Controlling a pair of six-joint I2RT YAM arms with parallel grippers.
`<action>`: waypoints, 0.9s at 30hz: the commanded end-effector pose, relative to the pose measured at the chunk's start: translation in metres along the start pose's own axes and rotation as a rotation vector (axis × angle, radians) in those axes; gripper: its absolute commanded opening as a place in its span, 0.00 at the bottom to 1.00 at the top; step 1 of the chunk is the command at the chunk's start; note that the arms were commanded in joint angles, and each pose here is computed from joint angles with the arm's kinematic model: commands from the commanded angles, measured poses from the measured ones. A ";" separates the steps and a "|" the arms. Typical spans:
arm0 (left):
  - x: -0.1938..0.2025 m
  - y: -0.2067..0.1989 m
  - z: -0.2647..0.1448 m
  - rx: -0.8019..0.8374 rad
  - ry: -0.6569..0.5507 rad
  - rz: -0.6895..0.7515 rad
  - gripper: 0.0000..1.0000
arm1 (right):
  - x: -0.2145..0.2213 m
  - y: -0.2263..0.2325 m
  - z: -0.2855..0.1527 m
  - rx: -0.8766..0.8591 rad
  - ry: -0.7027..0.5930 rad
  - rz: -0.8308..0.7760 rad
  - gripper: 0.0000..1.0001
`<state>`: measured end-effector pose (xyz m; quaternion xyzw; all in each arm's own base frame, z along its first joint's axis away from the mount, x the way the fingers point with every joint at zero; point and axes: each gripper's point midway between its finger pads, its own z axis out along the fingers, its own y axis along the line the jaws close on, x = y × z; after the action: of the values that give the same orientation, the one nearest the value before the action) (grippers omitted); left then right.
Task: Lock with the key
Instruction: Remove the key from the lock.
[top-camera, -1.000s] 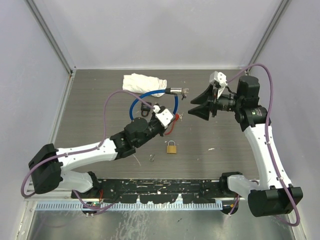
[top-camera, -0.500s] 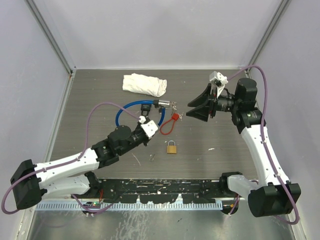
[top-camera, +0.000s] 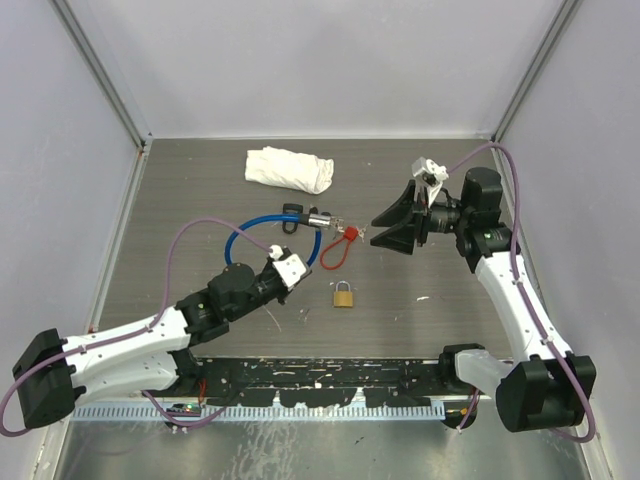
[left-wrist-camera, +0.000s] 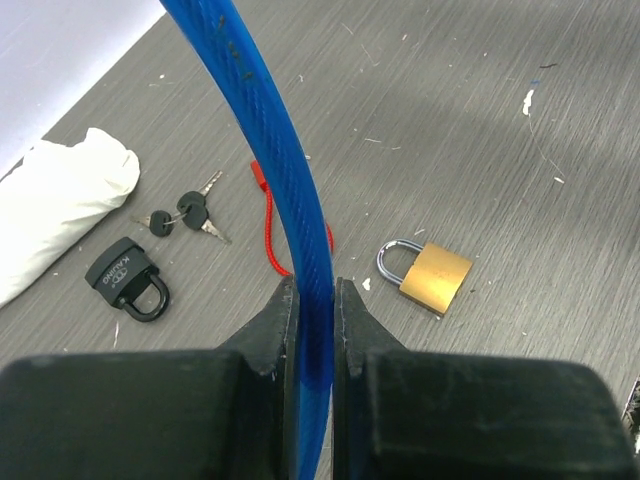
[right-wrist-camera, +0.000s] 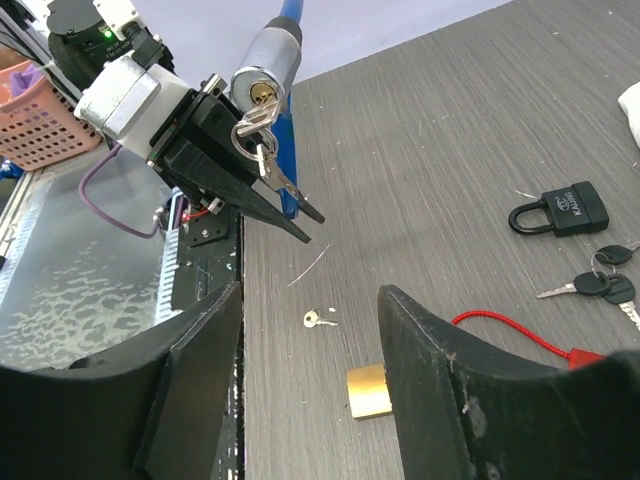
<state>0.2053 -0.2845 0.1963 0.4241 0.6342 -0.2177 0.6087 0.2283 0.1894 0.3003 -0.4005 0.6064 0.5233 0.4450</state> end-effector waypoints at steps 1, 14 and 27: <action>-0.043 0.011 -0.003 -0.034 -0.157 0.011 0.00 | -0.004 0.000 0.000 -0.024 -0.009 -0.043 0.62; -0.040 0.011 0.001 -0.031 -0.137 0.046 0.00 | -0.016 0.009 -0.003 0.016 0.015 0.114 0.62; -0.043 0.008 0.006 -0.010 -0.130 0.042 0.00 | -0.012 0.014 -0.002 0.020 -0.009 0.294 0.61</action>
<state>0.2057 -0.2873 0.1866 0.4468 0.6294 -0.2068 0.6012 0.2228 0.1895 0.3013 -0.3240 0.6616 0.5631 0.3745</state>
